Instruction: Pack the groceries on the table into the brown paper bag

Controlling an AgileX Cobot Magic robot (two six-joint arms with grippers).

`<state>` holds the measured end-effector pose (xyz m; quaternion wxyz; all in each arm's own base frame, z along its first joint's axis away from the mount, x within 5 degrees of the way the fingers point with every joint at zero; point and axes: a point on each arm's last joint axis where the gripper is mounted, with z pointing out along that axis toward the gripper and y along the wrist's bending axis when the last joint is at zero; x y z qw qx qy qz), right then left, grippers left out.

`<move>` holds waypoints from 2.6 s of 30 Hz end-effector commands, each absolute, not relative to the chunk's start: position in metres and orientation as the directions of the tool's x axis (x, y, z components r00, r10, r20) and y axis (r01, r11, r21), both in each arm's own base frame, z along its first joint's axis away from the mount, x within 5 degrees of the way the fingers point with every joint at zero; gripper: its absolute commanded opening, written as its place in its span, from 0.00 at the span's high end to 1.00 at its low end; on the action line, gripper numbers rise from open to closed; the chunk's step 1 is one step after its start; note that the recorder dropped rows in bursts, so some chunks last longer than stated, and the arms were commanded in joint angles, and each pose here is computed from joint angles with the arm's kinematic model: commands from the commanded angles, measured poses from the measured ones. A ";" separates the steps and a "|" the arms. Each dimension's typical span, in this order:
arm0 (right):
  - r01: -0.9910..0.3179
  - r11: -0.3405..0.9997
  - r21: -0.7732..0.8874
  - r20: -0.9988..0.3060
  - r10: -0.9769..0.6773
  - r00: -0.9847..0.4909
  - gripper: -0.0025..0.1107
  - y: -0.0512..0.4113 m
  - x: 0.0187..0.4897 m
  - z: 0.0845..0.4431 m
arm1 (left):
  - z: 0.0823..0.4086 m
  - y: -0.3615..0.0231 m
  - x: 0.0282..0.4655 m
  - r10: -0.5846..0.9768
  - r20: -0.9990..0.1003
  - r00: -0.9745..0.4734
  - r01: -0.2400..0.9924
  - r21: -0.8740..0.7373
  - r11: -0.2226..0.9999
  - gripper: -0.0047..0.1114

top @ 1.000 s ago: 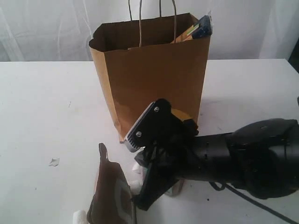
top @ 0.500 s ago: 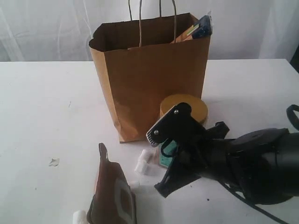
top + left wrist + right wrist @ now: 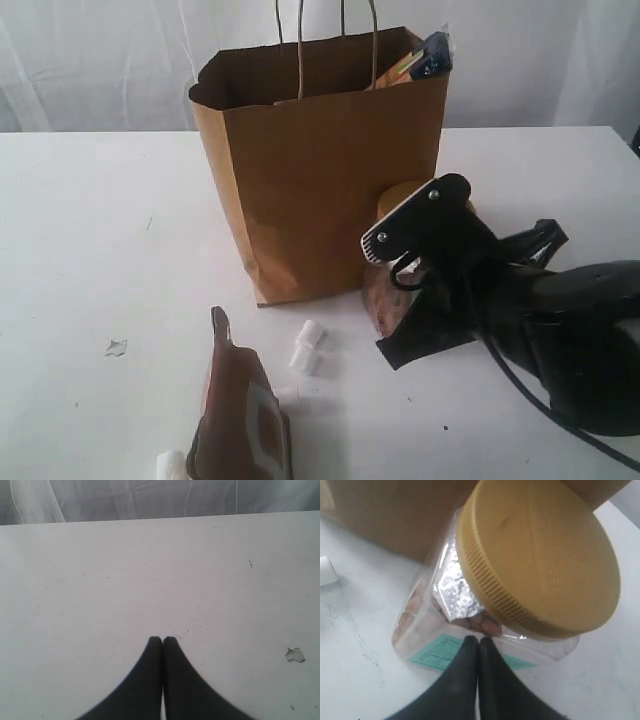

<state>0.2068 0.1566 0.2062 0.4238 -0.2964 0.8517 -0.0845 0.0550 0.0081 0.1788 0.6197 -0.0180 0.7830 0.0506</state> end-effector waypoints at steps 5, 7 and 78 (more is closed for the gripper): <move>-0.420 0.851 -0.314 -0.755 -0.492 -0.433 0.98 0.137 0.186 0.225 | 0.178 0.008 0.055 0.033 -0.973 -0.226 -0.089 0.055 0.994 0.96; -0.359 0.887 -0.289 -0.784 -0.435 -0.444 0.98 0.123 0.177 0.229 | 0.178 0.008 0.055 0.033 -0.973 -0.226 -0.089 0.055 0.994 0.96; -0.212 0.970 -0.117 -0.929 -0.182 -0.321 0.05 0.147 0.208 0.113 | 0.178 0.008 0.055 0.033 -0.974 -0.225 -0.089 0.055 0.995 0.96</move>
